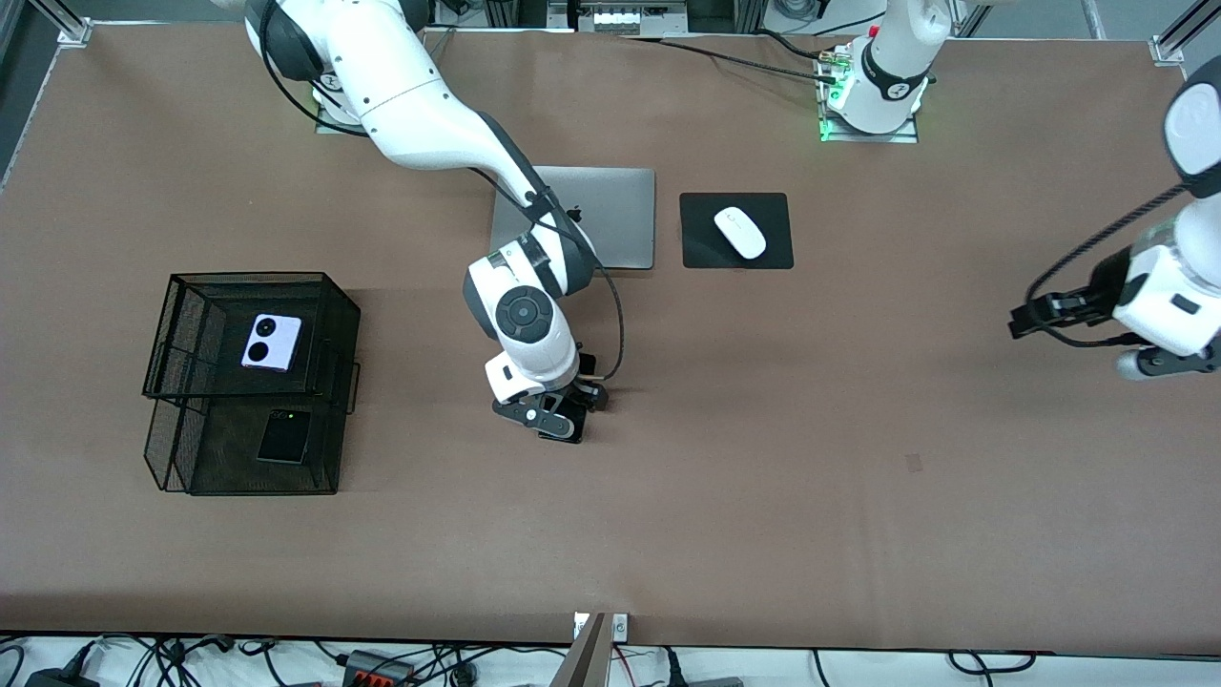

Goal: Place phones with both arms

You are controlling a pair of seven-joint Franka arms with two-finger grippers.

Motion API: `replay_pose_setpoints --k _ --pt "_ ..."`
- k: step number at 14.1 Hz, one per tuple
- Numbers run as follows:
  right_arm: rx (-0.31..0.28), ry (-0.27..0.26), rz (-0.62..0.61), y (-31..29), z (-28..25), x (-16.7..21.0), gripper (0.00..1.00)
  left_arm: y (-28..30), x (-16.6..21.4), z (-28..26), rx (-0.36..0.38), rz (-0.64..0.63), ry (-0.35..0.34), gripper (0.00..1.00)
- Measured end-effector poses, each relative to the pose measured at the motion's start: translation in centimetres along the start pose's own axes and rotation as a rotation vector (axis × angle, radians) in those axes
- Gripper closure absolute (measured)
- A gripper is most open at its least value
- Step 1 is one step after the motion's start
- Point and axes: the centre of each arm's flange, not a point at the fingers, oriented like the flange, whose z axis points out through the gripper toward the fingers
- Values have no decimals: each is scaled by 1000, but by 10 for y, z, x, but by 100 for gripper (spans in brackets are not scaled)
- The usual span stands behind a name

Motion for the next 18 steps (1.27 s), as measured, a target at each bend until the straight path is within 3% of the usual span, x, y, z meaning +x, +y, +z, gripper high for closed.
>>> replay_pose_setpoints --k 9,11,15,18 --pt "-6 -5 -10 -2 7 -6 0 -6 1 -2 -20 -17 -4 0" --pt "-7 -5 -13 -3 5 -7 19 -11 3 -1 -12 -12 -5 0" --pt "-9 -7 -15 -6 3 -7 20 -7 1 -2 6 25 1 0" --pt "-39 -27 -19 -12 -27 5 20 -5 -2 -5 14 -7 -4 0"
